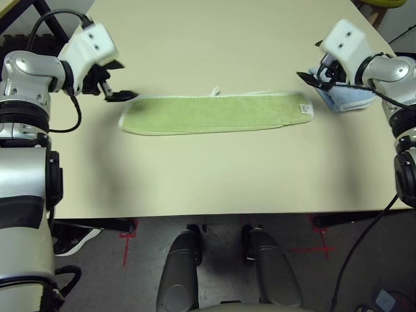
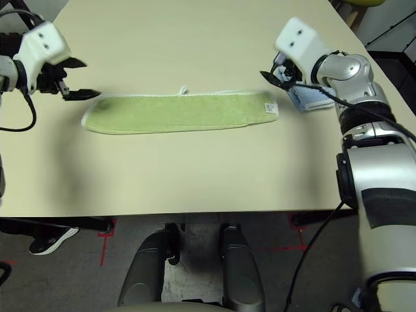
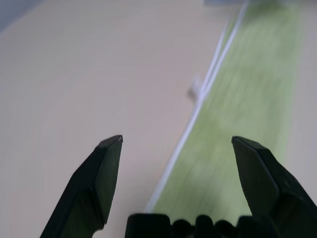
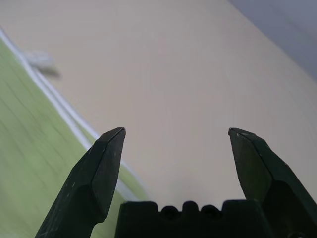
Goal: Fold the towel and set it aside.
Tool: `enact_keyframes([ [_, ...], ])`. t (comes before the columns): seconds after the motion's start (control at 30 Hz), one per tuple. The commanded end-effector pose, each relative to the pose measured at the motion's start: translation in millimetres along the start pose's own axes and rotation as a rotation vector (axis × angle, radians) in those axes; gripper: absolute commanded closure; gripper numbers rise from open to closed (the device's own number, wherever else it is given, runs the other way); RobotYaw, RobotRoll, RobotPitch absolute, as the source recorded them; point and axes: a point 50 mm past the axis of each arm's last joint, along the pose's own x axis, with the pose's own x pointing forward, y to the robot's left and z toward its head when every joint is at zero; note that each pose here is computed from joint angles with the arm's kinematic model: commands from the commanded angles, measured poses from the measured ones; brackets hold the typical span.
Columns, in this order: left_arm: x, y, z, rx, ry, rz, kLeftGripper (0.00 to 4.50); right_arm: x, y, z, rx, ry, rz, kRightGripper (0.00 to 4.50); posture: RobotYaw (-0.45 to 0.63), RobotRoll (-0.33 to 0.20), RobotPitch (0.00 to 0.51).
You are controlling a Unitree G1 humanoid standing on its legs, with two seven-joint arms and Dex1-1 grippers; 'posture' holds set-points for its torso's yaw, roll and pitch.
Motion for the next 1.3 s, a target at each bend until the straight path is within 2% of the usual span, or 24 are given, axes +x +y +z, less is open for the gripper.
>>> enact_keyframes([
  [0.03,1.2,-15.2,-17.7,-0.096,-0.052,-0.109,0.03,-6.2,2.4,-11.4,0.211,-0.057,0.001,0.0,-0.03,0.0,0.226],
  [0.27,4.3,-28.1,-38.8,-0.175,-0.057,-0.152,0.03,-2.5,10.6,-18.7,0.534,-0.114,-0.025,0.0,-0.03,0.0,0.227],
  [0.37,5.1,-29.5,-41.6,-0.195,-0.071,-0.152,0.03,-5.2,11.9,-19.1,0.586,-0.11,-0.015,0.0,-0.03,0.0,0.228],
  [0.6,1.6,-40.1,-59.3,-0.112,0.062,-0.202,0.03,-38.9,17.2,-33.9,0.785,0.005,0.045,0.0,-0.04,0.0,0.225],
  [0.9,-0.2,-42.6,-72.5,-0.092,0.12,-0.156,0.03,-85.7,36.0,-48.7,1.007,0.085,-0.024,0.0,-0.05,0.0,0.221],
  [1.1,4.2,-40.5,-67.3,-0.139,0.031,-0.135,0.03,-107.4,48.4,-58.6,1.096,0.127,-0.114,0.0,-0.06,0.0,0.217],
  [1.3,6.6,-40.8,-63.4,-0.168,-0.022,-0.144,0.03,-100.7,56.2,-65.9,1.16,0.162,-0.193,0.0,-0.06,0.0,0.217],
])
